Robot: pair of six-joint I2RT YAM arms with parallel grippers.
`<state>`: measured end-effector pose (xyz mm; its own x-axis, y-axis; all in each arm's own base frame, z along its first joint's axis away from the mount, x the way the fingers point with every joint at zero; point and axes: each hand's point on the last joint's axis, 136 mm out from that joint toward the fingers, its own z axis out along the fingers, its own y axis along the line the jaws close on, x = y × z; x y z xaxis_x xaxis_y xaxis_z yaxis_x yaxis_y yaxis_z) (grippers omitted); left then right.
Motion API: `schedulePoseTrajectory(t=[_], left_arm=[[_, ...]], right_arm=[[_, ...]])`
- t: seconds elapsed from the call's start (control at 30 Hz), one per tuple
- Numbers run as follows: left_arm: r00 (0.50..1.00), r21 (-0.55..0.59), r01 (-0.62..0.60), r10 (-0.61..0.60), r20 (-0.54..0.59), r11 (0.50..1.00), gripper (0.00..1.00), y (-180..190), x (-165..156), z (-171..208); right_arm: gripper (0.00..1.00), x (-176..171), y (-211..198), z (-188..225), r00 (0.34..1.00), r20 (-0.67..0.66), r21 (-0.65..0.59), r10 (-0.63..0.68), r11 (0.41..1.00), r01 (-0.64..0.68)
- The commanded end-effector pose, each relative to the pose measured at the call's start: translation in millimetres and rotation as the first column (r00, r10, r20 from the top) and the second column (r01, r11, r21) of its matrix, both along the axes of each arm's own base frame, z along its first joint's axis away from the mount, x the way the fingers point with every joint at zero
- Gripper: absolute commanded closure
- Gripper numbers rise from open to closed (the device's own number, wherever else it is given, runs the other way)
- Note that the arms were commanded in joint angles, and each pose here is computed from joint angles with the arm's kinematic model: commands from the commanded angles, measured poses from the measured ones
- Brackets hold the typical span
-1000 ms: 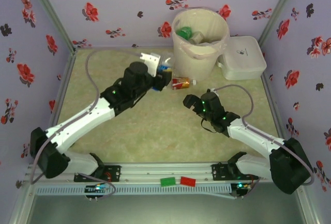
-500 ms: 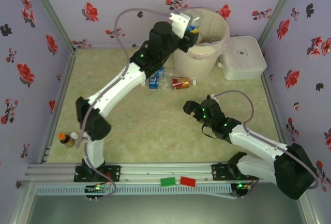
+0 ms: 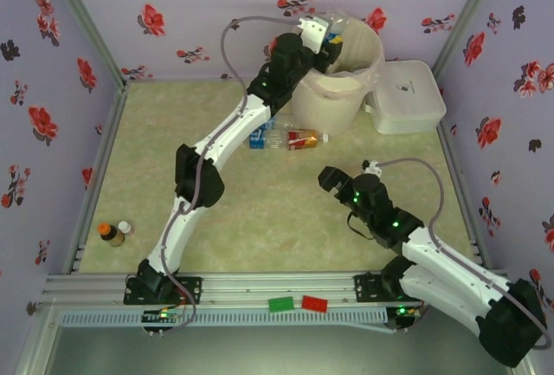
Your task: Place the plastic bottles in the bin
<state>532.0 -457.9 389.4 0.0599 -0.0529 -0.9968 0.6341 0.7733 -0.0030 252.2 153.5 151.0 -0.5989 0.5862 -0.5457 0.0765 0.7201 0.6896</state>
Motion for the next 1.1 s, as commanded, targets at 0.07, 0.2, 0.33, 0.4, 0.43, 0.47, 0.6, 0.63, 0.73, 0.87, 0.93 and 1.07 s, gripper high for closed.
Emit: schedulePoseTrajectory(t=[0.07, 0.2, 0.33, 0.4, 0.43, 0.47, 0.6, 0.63, 0.73, 0.87, 0.93, 1.07], left_arm=[[0.998, -0.206, 0.032, -0.018, 0.068, 0.978, 0.63, 6, 7, 39], [0.999, -0.251, 0.028, -0.021, 0.028, 0.968, 0.48, 11, 16, 33], [1.000, -0.270, 0.028, -0.027, 0.009, 0.962, 0.07, 15, 15, 37], [0.999, -0.265, 0.042, -0.039, 0.017, 0.963, 0.00, 15, 11, 44], [0.999, -0.264, 0.046, -0.042, 0.021, 0.964, 0.00, 16, 8, 49], [0.998, -0.262, 0.055, -0.050, 0.028, 0.964, 0.00, 18, 4, 55], [0.995, -0.265, 0.092, -0.080, 0.056, 0.960, 0.00, 24, -14, 79], [0.994, -0.270, 0.100, -0.085, 0.064, 0.958, 0.00, 27, -19, 86], [0.992, -0.267, 0.117, -0.101, 0.075, 0.956, 0.00, 37, -36, 101], [0.991, -0.261, 0.128, -0.114, 0.070, 0.957, 0.00, 56, -63, 112], [0.992, -0.259, 0.125, -0.114, 0.057, 0.958, 0.00, 69, -77, 109], [0.994, -0.262, 0.109, -0.108, 0.020, 0.959, 0.00, 103, -111, 92]], right_arm=[[0.00, -12, -18, -3, 0.999, -0.008, -0.027, -0.045, 0.999, 0.045], [0.00, -18, -28, 1, 0.998, 0.007, -0.031, -0.065, 0.997, 0.065], [0.00, -20, -33, 3, 0.997, 0.017, -0.033, -0.080, 0.996, 0.081], [0.00, -20, -32, 4, 0.997, 0.023, -0.027, -0.079, 0.996, 0.080], [0.00, -19, -32, 6, 0.996, 0.026, -0.023, -0.080, 0.997, 0.080], [0.00, -18, -32, 6, 0.996, 0.027, -0.020, -0.082, 0.996, 0.083], [0.00, -14, -28, 4, 0.996, 0.021, -0.013, -0.086, 0.996, 0.086], [0.00, -13, -27, 4, 0.996, 0.020, -0.011, -0.085, 0.996, 0.085], [0.00, -8, -22, 3, 0.997, 0.009, -0.018, -0.080, 0.997, 0.080], [0.00, 2, -14, 2, 0.998, 0.001, -0.048, -0.066, 0.997, 0.066], [0.00, 8, -8, 3, 0.999, 0.002, -0.075, -0.049, 0.996, 0.049], [0.01, 24, 8, 8, 1.000, 0.018, -0.163, 0.023, 0.986, -0.020]])
